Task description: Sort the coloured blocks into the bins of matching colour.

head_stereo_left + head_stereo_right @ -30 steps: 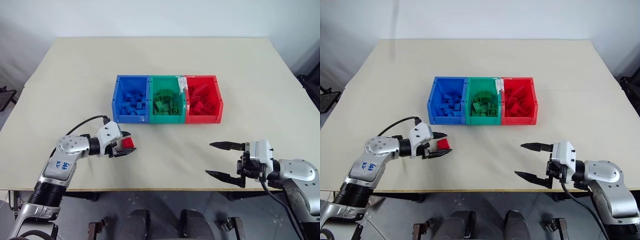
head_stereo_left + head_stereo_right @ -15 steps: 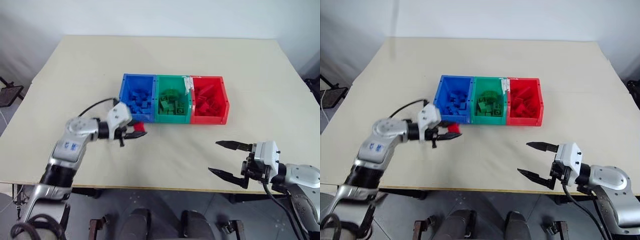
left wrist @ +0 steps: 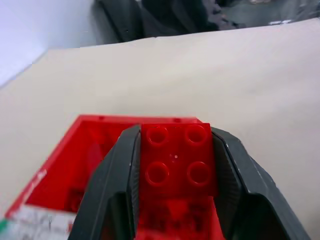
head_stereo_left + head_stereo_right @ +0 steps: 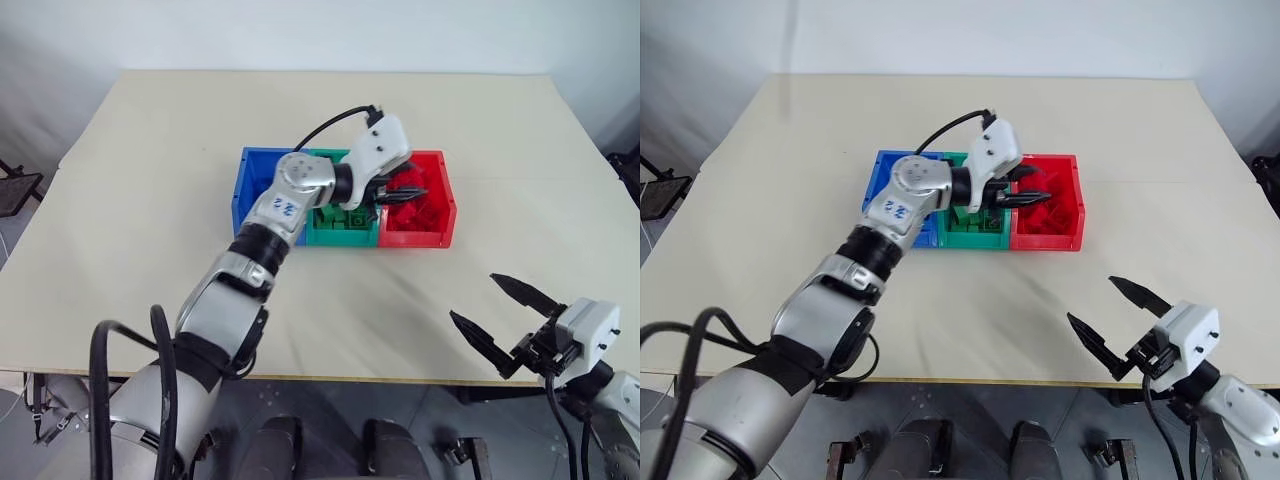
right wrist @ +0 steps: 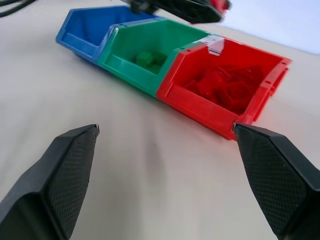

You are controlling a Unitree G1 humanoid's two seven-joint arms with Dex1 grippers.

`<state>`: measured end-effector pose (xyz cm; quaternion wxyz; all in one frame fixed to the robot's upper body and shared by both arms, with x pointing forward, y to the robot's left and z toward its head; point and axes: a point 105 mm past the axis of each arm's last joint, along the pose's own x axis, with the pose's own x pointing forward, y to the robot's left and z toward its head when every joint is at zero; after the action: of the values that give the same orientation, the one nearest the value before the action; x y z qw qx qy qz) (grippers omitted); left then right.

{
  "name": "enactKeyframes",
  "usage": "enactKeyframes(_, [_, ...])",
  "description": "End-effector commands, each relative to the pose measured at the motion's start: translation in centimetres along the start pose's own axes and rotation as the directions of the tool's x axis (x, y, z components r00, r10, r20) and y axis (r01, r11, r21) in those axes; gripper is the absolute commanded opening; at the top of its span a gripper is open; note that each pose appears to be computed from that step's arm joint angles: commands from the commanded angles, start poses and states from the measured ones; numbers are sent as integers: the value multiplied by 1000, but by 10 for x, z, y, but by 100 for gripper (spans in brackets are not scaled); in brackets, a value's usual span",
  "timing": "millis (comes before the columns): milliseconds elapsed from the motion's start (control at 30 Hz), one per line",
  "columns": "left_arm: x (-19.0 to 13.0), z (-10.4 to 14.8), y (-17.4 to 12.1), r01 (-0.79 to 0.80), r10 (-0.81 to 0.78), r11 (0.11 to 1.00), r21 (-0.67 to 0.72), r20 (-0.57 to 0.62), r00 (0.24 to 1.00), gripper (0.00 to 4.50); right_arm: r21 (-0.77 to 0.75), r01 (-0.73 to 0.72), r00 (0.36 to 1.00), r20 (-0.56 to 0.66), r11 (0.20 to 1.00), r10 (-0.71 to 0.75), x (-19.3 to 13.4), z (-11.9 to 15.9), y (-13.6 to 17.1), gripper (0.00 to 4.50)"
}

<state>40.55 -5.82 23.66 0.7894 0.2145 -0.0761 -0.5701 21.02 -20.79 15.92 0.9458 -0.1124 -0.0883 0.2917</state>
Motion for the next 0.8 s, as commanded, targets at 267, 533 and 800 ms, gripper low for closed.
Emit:
enactKeyframes(267, [-1,-7,6,-55,55,998,-4,27,998,363,-54,31,998,56,998,-28,3,17,5,450])
enactKeyframes(533, [-59,-14,34,-86,82,994,65,61,995,447,-56,-84,993,74,995,88,22,17,4,450])
enactKeyframes(800, [-194,-53,18,-55,59,980,192,-18,998,447,-63,-337,939,46,939,340,45,10,8,450])
